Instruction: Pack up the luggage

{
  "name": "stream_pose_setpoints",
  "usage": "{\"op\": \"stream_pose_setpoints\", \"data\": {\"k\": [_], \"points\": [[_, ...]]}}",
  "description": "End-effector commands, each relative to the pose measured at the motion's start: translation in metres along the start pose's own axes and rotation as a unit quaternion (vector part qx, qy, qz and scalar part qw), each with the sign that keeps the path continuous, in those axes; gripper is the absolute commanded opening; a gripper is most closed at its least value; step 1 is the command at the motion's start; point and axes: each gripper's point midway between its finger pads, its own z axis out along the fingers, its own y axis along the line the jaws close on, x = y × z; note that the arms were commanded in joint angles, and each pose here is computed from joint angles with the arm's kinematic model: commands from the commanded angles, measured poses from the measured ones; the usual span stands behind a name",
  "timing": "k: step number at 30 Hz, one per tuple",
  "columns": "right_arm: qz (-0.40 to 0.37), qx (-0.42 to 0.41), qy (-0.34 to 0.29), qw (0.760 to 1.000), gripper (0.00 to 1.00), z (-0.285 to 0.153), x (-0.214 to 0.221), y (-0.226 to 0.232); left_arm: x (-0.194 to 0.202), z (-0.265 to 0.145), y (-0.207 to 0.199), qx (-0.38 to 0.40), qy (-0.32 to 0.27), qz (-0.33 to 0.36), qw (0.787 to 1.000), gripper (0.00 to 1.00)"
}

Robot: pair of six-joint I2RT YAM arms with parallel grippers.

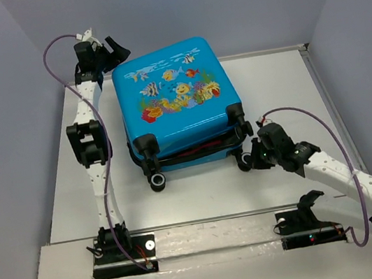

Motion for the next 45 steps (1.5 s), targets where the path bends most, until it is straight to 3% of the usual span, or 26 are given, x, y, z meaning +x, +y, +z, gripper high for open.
{"op": "stream_pose_setpoints", "data": {"k": [1,5,8,13,14,15,19,20,22,24,25,26,27,29,30,36,38,40,43,45], "points": [[-0.004,-0.061,-0.029,0.998,0.07,0.004,-0.016,0.033,-0.003,0.009,-0.044,0.126,-0.013,0.039,0.991,0.94],[-0.013,-0.08,-0.053,0.995,0.07,0.007,-0.037,0.05,0.027,0.021,-0.048,0.181,0.008,0.043,0.983,0.95],[-0.017,-0.085,-0.069,0.994,0.07,0.015,-0.051,0.058,0.052,0.023,-0.076,0.245,0.031,0.041,0.968,0.94],[-0.019,-0.032,-0.124,0.992,0.07,0.027,-0.101,0.053,0.091,0.002,-0.099,0.321,0.099,0.045,0.941,0.84],[-0.019,-0.02,-0.128,0.991,0.07,0.031,-0.108,0.048,0.079,-0.01,-0.115,0.335,0.088,0.06,0.936,0.83],[-0.007,-0.004,-0.146,0.989,0.07,0.031,-0.124,0.037,0.103,-0.013,-0.102,0.325,0.112,0.038,0.938,0.81],[0.009,-0.002,-0.175,0.984,0.07,0.033,-0.162,0.017,0.11,-0.041,-0.107,0.295,0.094,0.036,0.95,0.77],[0.002,-0.004,-0.183,0.983,0.07,0.031,-0.172,0.017,0.095,-0.057,-0.123,0.302,0.075,0.043,0.949,0.76],[-0.002,-0.009,-0.188,0.982,0.07,0.037,-0.183,0.016,0.114,-0.069,-0.11,0.27,0.075,0.02,0.96,0.74],[-0.006,-0.016,-0.203,0.979,0.07,0.035,-0.201,0.019,0.106,-0.093,-0.122,0.265,0.051,0.029,0.963,0.73],[-0.01,-0.024,-0.194,0.981,0.07,0.041,-0.201,0.022,0.126,-0.098,-0.108,0.229,0.06,0.007,0.972,0.71],[-0.012,-0.028,-0.195,0.98,0.07,0.042,-0.206,0.022,0.114,-0.114,-0.118,0.222,0.043,0.011,0.974,0.7],[-0.013,-0.035,-0.207,0.978,0.07,0.039,-0.22,0.026,0.137,-0.124,-0.103,0.19,0.056,-0.012,0.98,0.68],[-0.021,-0.041,-0.195,0.98,0.07,0.052,-0.225,0.03,0.127,-0.147,-0.107,0.149,0.026,-0.034,0.988,0.64],[-0.023,-0.051,-0.206,0.977,0.07,0.049,-0.242,0.037,0.155,-0.157,-0.091,0.107,0.038,-0.058,0.992,0.63],[-0.03,-0.151,-0.143,0.978,0.07,0.091,-0.26,0.082,0.208,-0.218,-0.088,-0.023,0.056,-0.039,0.997,0.59],[-0.031,-0.186,-0.135,0.973,0.07,0.093,-0.271,0.1,0.215,-0.233,-0.091,-0.024,0.06,-0.036,0.997,0.59],[-0.017,-0.184,-0.13,0.974,0.07,0.102,-0.273,0.099,0.208,-0.254,-0.091,-0.043,0.039,-0.033,0.998,0.59],[-0.011,-0.155,-0.165,0.974,0.07,0.082,-0.281,0.091,0.138,-0.276,-0.097,-0.096,-0.058,-0.007,0.994,0.69],[-0.008,-0.124,-0.174,0.977,0.07,0.076,-0.27,0.075,0.106,-0.275,-0.099,-0.122,-0.08,0.009,0.989,0.73]]}}
